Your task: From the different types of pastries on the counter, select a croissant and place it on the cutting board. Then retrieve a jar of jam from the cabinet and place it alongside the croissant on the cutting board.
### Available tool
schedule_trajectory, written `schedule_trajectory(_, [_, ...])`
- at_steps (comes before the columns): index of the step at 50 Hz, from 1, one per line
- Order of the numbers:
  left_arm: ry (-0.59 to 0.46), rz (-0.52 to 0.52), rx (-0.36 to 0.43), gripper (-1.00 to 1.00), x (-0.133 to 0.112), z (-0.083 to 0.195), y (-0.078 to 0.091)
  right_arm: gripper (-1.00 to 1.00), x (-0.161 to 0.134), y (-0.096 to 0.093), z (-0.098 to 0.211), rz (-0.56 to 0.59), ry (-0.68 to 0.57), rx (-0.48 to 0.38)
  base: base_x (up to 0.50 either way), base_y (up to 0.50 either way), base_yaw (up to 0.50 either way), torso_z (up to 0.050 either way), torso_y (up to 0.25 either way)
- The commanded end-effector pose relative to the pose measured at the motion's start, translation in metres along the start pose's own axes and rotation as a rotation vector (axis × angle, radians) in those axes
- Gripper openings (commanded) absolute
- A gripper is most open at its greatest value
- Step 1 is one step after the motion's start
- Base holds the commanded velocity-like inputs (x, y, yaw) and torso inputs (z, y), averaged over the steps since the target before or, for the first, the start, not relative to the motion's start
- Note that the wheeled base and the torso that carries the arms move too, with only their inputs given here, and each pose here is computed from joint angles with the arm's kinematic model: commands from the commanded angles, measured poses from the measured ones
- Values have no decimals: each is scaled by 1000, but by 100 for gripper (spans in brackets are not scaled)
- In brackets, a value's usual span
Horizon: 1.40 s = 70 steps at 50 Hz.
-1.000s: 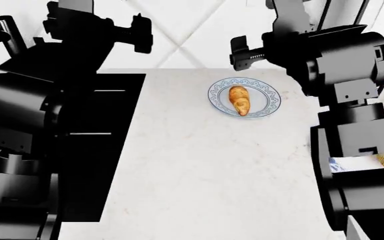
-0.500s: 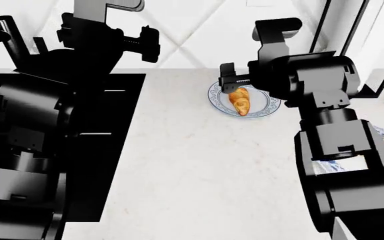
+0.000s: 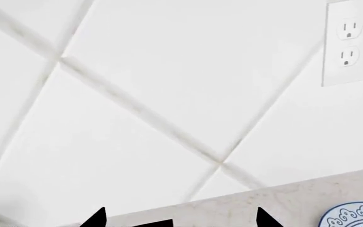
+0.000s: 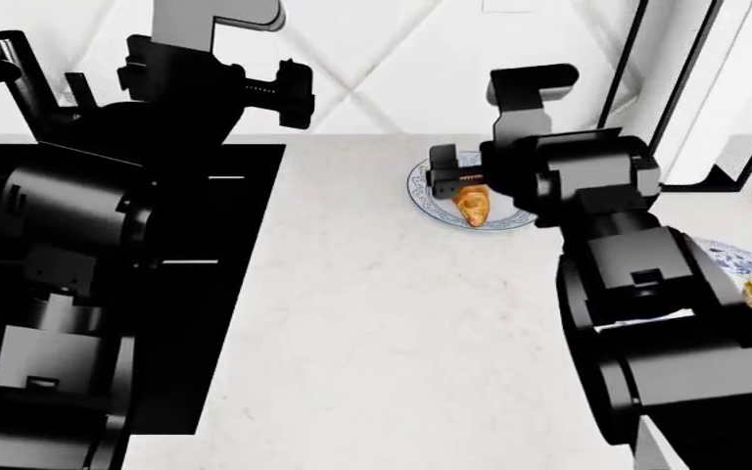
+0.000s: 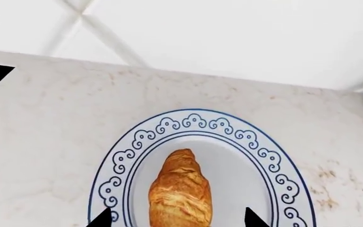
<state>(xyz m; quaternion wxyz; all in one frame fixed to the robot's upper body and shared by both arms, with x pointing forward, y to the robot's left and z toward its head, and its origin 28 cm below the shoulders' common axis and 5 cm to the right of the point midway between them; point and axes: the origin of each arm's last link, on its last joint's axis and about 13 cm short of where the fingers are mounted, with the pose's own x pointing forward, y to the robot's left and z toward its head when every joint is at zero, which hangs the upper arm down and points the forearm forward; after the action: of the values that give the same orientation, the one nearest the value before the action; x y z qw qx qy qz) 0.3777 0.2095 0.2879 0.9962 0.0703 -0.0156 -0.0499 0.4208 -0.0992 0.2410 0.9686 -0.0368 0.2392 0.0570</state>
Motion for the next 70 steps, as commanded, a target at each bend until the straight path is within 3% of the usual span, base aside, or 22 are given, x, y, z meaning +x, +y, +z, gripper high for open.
schedule_trajectory(1, [0,2,-12,100,2,-1,0,100,5,2,-5,-19,7,-6,0,0,0,0,0])
schedule_trajectory(12, [-34,-4,-14,100,0,-2,0,100,6,4,-9,-25,14,-15,0,0,0,0,0])
schedule_trajectory(21, [-40,0,-13,100,1,-2,1,100,6,2,-8,-44,11,-17,0,0,0,6,-245])
schedule_trajectory(44, [-28,2,-44,100,3,-3,3,100,8,3,-13,-14,27,9,0,0,0,1,-4])
schedule_trajectory(45, [-28,3,-45,100,2,-3,3,-100,8,3,-13,-14,28,8,0,0,0,0,0])
schedule_trajectory(61, [-26,-2,-51,100,1,-2,4,-100,8,3,-13,-5,27,0,0,0,0,0,0])
schedule_trajectory(70, [-33,-7,-57,100,-2,1,5,-100,-9,-3,22,0,-45,-17,0,0,0,0,0])
